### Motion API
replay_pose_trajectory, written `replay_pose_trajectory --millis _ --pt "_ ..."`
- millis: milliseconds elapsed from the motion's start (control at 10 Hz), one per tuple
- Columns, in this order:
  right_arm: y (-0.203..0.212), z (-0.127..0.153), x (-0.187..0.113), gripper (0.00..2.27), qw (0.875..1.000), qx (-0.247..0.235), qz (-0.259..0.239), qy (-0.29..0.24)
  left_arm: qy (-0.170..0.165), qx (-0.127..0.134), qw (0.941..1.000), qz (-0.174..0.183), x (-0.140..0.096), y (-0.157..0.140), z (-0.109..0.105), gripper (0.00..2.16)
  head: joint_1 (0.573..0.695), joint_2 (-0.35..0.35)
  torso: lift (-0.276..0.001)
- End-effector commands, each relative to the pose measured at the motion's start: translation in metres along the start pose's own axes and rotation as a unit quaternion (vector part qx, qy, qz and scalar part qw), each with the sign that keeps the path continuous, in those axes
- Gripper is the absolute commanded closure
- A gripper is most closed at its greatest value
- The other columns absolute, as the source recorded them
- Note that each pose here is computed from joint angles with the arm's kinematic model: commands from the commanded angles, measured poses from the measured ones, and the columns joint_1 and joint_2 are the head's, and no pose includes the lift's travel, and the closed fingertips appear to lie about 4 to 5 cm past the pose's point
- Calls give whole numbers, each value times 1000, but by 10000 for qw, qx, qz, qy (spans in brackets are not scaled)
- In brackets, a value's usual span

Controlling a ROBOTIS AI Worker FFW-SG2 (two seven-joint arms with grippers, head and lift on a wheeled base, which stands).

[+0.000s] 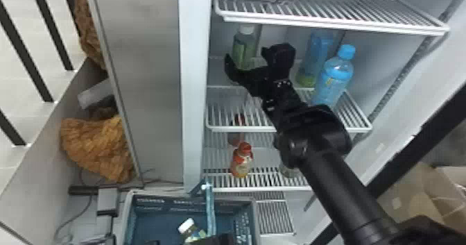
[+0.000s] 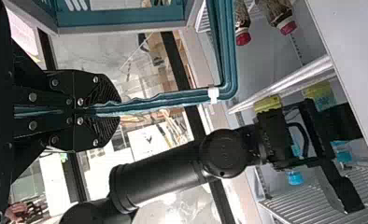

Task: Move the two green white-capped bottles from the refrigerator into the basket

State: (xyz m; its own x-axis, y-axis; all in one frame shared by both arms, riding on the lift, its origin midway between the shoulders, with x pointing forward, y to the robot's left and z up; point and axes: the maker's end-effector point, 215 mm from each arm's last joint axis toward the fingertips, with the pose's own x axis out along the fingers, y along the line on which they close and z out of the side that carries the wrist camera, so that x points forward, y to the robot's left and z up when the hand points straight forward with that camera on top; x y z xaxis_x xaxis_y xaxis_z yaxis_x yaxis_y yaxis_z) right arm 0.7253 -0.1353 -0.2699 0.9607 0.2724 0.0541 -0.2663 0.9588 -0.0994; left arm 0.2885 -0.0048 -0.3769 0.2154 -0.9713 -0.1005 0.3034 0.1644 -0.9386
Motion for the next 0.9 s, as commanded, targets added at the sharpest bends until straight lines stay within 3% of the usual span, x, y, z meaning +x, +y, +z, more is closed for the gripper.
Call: replay_pose_trajectory --millis 0,100,300,500,800 --pt "1 2 5 122 10000 -38 25 4 0 -9 10000 -13 1 0 1 1194 695 -153 -4" --pt "1 -6 5 263 9999 12 18 104 0 -24 10000 -20 1 0 0 1193 695 -150 -4" --pt "1 -18 4 906 9996 79 -20 260 -47 -17 10000 -34 1 -1 3 1193 695 -150 -4" --pt "2 -16 3 1047 9995 222 -51 231 -38 -50 10000 -53 1 -1 0 1193 695 -151 -4" --pt "2 -8 2 1047 9995 309 -62 89 -76 -86 9999 -33 -2 1 -1 1193 695 -149 -4"
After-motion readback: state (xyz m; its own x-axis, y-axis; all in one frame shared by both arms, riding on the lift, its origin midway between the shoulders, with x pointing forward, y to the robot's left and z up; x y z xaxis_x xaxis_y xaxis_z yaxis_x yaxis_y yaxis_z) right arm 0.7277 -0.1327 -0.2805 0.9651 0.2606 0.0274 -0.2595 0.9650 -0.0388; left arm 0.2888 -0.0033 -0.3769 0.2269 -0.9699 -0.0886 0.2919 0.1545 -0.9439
